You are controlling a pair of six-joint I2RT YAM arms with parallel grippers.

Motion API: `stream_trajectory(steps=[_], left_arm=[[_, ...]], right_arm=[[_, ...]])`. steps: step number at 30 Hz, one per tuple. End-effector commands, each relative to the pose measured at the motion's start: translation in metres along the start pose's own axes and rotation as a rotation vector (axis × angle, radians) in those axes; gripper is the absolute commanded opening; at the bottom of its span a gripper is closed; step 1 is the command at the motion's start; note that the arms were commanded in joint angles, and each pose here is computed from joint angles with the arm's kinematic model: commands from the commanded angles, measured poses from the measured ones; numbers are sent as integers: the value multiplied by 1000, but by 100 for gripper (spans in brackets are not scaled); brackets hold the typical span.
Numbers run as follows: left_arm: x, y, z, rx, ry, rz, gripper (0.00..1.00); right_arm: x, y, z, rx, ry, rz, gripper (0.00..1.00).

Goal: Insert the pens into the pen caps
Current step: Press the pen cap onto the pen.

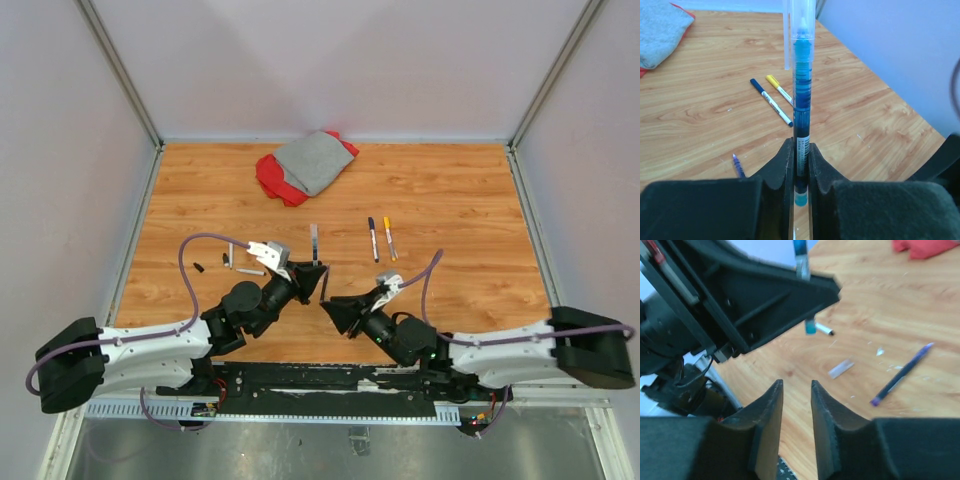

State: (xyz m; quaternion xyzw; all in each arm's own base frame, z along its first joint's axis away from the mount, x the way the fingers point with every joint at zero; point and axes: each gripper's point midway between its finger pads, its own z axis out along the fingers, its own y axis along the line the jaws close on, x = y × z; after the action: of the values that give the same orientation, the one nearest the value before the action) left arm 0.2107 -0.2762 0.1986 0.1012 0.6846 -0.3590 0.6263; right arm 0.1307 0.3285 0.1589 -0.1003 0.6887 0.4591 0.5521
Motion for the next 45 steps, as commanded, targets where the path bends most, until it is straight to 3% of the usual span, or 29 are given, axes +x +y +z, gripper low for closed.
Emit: stream_trajectory(steps=[1, 9, 14, 20, 24, 32, 34, 38, 45], left_arm=[[-17, -2, 5, -10, -58, -1, 0], [-11, -2, 8, -10, -36, 31, 0], [-1, -25, 10, 120, -2, 38, 0], [7, -35, 13, 166, 27, 37, 1], [5, -35, 12, 170, 21, 36, 0], [4, -35, 11, 174, 17, 36, 0], [3, -36, 11, 173, 16, 35, 0], [-1, -34, 10, 159, 8, 27, 0], [-11, -29, 6, 135, -20, 8, 0]], right_arm=[[-28, -54, -26, 253, 50, -234, 37], [-124, -64, -34, 314, 3, -224, 64], [-149, -35, 2, 142, 136, -183, 76], [-162, 1, 42, -5, 171, -210, 77], [-163, 2, 57, -6, 172, -213, 72], [-157, -3, 67, 6, 178, -206, 43], [-153, -4, 68, 5, 184, -204, 32], [-134, -17, 66, 31, 220, -201, 1], [-68, -42, 52, 61, 280, -164, 0]])
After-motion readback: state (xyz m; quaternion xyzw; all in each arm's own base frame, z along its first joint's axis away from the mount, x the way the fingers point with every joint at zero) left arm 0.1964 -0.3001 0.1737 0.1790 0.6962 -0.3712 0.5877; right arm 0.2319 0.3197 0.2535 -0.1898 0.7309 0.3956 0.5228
